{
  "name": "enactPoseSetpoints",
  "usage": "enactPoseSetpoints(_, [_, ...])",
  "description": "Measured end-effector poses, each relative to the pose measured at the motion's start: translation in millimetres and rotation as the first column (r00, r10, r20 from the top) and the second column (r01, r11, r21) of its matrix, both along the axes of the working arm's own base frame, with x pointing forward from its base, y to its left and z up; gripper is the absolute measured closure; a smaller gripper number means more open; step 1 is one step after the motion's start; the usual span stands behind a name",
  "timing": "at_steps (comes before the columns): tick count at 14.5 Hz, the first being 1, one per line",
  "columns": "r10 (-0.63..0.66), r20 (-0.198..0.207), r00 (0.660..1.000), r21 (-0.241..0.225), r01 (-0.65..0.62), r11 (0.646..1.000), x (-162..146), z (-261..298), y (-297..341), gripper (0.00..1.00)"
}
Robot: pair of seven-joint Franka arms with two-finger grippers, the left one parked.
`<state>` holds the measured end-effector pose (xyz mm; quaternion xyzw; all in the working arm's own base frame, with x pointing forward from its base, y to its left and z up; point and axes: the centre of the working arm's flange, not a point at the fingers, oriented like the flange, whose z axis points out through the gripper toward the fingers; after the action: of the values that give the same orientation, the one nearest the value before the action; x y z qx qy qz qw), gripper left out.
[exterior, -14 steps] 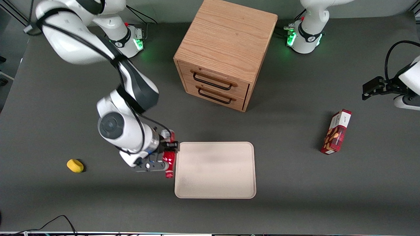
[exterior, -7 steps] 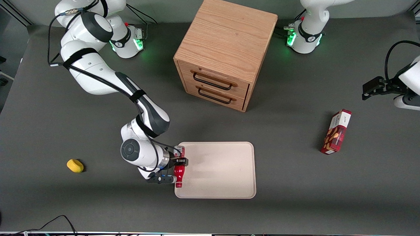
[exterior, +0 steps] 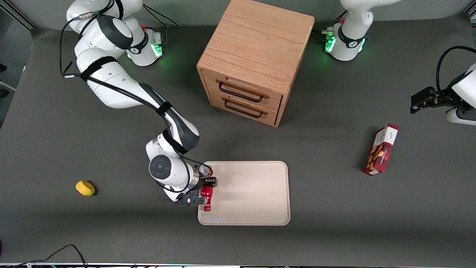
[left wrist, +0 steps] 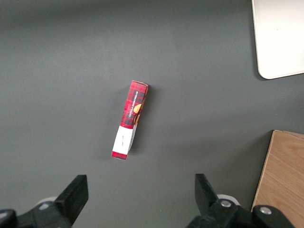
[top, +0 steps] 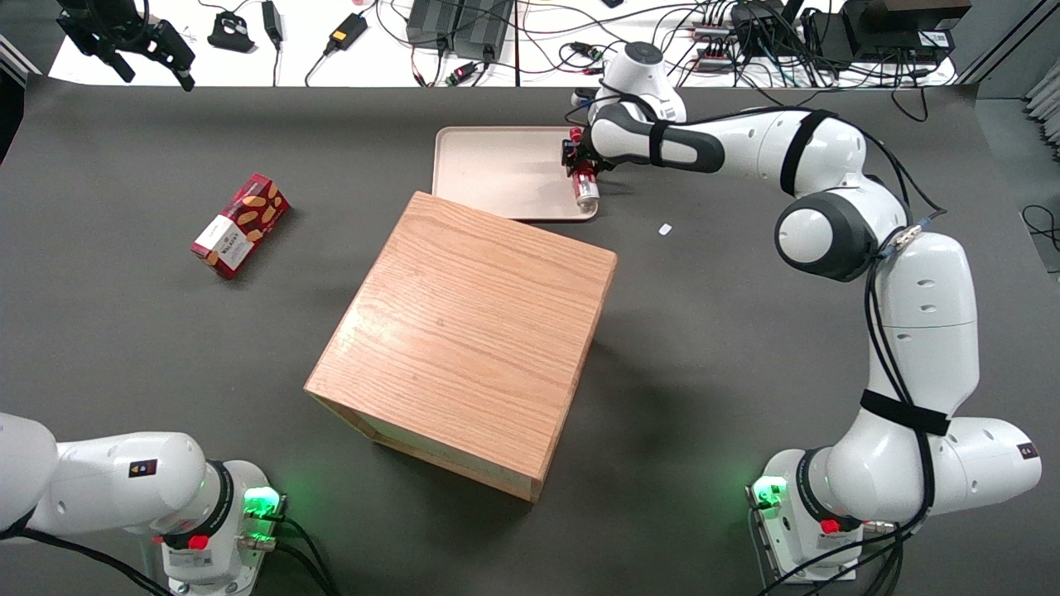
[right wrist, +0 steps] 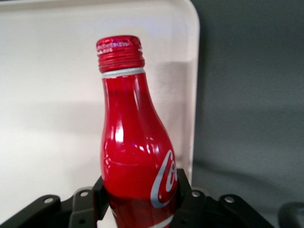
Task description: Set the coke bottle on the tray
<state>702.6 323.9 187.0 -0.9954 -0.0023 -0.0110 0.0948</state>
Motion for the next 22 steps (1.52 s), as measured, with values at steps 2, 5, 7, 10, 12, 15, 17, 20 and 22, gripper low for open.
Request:
enactPoseSetpoints(2, [-0.002, 0.003, 1.0, -0.006, 0.002, 1.0, 2, -2, -3, 0.43])
enactPoseSetpoints(5, [-0.004, 0.009, 1.0, -0.01, 0.004, 1.0, 4, -1, -5, 0.3])
enactPoseSetpoints(7, [-0.005, 0.012, 1.0, -0.01, 0.005, 1.0, 4, 1, -5, 0.11])
enactPoseSetpoints(10, [-0.004, 0.014, 1.0, -0.012, 0.004, 1.0, 5, 1, -5, 0.0])
enactPoseSetpoints(12, [-0.007, 0.031, 1.0, -0.012, 0.007, 1.0, 9, 8, -7, 0.0])
enactPoseSetpoints(15, [-0.012, 0.061, 0.998, -0.044, 0.015, 0.999, 20, 81, -18, 0.0])
enactPoseSetpoints(17, [-0.017, 0.051, 0.999, -0.107, 0.022, 0.994, 15, 160, -36, 0.0])
enactPoseSetpoints(20, [-0.035, 0.02, 0.999, -0.204, 0.038, 0.978, -14, 272, -64, 0.0])
enactPoseSetpoints(22, [-0.069, -0.004, 0.998, -0.221, 0.067, 0.973, -37, 332, -85, 0.0])
